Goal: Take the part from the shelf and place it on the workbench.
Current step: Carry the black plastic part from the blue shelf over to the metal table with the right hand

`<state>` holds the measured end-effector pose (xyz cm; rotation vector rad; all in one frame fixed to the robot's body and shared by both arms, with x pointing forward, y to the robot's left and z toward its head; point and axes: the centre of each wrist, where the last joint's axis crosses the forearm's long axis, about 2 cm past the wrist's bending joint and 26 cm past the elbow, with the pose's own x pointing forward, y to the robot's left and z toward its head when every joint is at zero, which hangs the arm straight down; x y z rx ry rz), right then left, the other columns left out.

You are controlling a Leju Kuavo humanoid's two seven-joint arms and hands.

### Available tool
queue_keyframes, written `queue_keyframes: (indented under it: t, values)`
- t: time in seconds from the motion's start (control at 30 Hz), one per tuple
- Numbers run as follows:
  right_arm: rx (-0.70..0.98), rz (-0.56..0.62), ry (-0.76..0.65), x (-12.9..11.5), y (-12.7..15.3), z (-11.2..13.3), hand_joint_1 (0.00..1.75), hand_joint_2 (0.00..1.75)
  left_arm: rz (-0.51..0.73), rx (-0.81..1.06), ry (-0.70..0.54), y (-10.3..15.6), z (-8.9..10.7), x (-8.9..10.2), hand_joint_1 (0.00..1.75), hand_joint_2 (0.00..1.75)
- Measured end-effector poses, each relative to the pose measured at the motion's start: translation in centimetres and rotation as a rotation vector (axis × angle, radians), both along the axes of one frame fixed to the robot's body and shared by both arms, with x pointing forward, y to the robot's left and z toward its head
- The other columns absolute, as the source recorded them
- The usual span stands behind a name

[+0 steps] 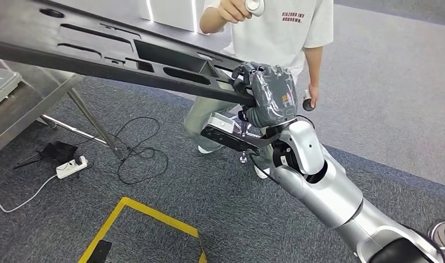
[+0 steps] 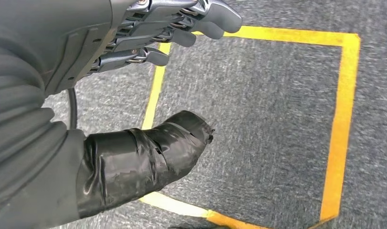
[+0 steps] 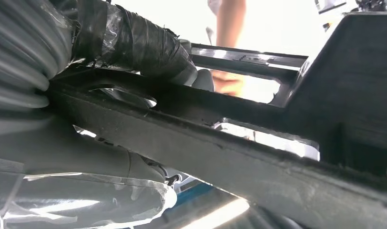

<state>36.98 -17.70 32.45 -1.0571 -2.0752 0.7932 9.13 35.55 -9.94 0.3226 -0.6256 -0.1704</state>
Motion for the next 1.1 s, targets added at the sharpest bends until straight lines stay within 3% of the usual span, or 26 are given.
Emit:
queue_keyframes:
  t: [1.1]
  values:
    - [-0.026,0.009,-0.046,-0.2,0.3,1.2,1.75,1.75,0.015,-0.017,0.008,-0.3,-0.1,-0.2,0.0,1.75]
